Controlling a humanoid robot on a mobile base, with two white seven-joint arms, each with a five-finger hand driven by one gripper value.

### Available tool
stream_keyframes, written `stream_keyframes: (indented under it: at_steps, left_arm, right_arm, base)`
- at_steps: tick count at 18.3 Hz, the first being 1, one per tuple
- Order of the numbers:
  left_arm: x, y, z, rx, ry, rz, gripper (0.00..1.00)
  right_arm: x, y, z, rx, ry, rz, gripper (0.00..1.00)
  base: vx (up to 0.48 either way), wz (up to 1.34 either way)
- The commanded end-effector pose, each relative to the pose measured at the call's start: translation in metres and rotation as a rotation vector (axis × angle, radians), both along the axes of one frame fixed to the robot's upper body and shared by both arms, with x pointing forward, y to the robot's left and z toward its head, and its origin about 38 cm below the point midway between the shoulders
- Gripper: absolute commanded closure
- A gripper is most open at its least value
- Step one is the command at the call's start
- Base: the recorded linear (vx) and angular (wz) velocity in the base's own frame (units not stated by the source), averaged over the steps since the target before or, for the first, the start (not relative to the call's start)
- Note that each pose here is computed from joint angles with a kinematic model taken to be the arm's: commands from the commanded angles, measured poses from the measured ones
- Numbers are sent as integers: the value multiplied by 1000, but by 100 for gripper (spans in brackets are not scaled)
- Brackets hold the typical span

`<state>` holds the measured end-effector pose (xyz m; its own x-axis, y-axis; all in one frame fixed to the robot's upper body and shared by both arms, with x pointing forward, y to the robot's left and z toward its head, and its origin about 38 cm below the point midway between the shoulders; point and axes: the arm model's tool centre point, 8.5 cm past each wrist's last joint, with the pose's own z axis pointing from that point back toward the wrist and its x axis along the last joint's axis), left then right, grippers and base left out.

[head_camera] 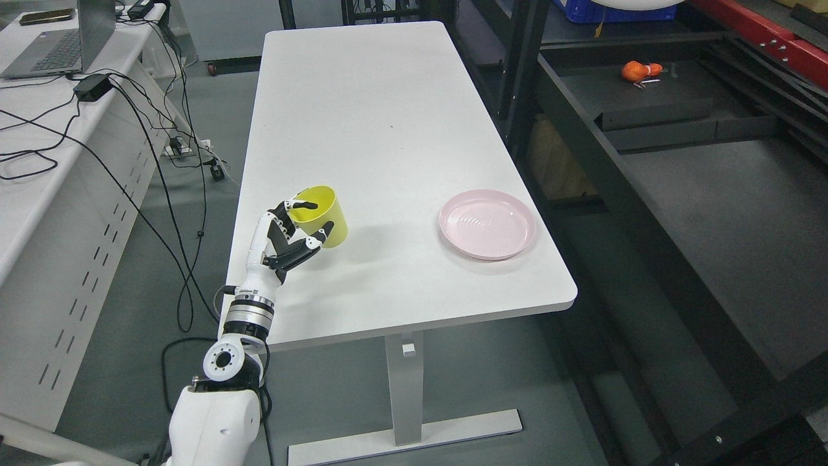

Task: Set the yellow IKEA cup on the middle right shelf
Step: 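Lift the yellow cup off the table with the left hand, then turn toward the shelving while holding the cup in the left hand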

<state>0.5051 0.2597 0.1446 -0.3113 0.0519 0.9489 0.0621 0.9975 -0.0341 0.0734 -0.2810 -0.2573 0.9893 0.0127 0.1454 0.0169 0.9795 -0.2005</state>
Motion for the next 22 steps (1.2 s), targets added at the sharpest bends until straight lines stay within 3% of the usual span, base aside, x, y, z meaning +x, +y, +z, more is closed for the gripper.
stream_keyframes:
  at_steps: [1, 22]
  left_arm:
    - [-17, -2, 19, 33, -80, -16, 100]
    - [-35, -31, 14, 68, -100, -95, 99]
  right_arm:
    - [-9, -10, 0, -12, 14, -8, 1]
    - [-9, -10, 0, -12, 14, -8, 1]
  base:
    - [-80, -135]
    - [-100, -102]
